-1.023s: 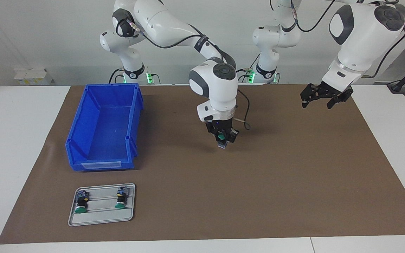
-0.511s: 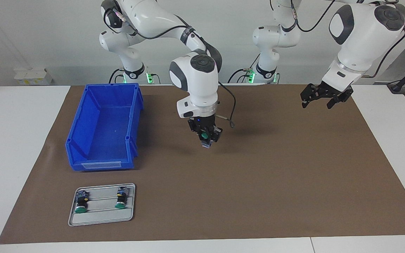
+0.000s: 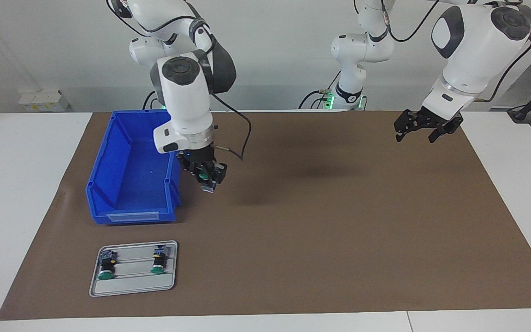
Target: Place and press button with both arms
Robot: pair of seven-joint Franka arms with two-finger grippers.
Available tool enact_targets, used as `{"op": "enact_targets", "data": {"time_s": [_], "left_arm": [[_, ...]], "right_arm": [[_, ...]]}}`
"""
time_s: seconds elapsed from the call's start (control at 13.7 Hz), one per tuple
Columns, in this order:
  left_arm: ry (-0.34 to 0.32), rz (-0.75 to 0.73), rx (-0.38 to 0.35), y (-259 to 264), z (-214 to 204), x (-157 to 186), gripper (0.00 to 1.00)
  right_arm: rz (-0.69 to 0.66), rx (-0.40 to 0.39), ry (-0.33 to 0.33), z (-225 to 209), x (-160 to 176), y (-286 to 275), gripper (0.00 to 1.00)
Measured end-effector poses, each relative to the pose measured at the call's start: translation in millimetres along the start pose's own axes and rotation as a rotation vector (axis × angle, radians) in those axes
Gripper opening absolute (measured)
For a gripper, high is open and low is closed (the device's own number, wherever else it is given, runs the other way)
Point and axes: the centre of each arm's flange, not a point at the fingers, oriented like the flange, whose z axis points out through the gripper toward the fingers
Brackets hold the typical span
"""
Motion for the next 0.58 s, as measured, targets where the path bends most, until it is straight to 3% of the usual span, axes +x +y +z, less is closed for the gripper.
{"op": "enact_targets", "data": {"time_s": [0.58], "left_arm": [[0.000, 0.000, 0.000, 0, 0, 0, 1.00]], "right_arm": [[-0.173, -0.021, -0.031, 19, 51, 108, 0.34]]}}
